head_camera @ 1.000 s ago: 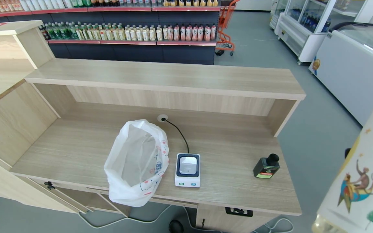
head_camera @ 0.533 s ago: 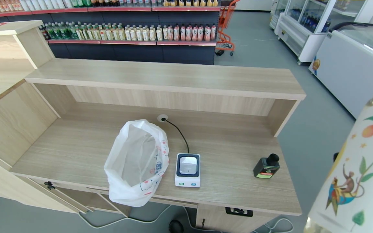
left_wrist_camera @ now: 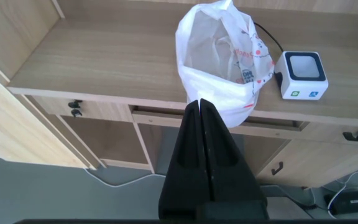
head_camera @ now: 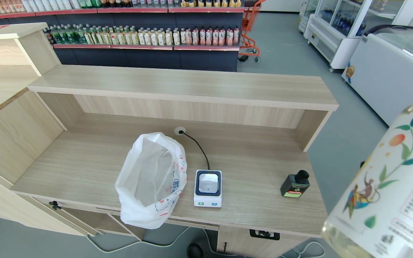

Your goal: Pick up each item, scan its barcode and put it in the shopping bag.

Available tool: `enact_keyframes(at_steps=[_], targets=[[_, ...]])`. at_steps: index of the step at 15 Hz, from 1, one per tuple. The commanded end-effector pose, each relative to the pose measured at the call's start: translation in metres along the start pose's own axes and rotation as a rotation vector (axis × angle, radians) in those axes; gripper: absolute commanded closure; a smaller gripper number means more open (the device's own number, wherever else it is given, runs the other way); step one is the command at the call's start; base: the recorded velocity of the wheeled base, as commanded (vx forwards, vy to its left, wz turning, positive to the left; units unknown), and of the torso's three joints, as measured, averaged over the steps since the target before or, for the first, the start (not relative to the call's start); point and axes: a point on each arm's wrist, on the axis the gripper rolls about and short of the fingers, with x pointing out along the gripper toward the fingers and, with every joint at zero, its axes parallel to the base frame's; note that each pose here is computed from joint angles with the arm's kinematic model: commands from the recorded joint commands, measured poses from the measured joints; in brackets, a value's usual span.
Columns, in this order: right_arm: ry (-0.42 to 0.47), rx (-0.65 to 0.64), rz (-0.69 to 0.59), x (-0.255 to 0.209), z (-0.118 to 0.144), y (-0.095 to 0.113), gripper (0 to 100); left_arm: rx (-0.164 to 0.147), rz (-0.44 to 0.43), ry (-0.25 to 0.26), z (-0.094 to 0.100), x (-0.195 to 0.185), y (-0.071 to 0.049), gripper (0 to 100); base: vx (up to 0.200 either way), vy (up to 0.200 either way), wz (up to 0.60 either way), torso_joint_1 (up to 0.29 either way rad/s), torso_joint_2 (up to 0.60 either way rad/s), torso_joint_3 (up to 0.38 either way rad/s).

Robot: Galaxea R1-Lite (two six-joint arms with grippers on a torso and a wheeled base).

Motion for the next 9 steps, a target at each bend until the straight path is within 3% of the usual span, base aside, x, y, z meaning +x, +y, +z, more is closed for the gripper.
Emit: enact_keyframes(at_steps=[1, 3, 5, 9], targets=[[-0.017, -0.083, -0.131, 0.004, -0.007, -0.021, 100, 0.0, 0.0, 0.001, 0.0, 0.0, 0.0, 100, 0.0, 0.0, 0.0, 0.0, 0.0, 0.0], [0.002, -0.291, -0.439, -0.001, -0.025, -0.057, 100, 0.0, 0.0, 0.0, 0.0, 0.0, 0.0, 100, 0.0, 0.0, 0.0, 0.0, 0.0, 0.0], [0.104, -0.502, -0.699, -0.012, -0.044, -0.089, 100, 0.0, 0.0, 0.001, 0.0, 0.0, 0.0, 100, 0.0, 0.0, 0.0, 0.0, 0.0, 0.0], [0.256, -0.721, -0.979, -0.035, -0.063, -0.115, 100, 0.0, 0.0, 0.0, 0.0, 0.0, 0.0, 100, 0.0, 0.0, 0.0, 0.0, 0.0, 0.0]])
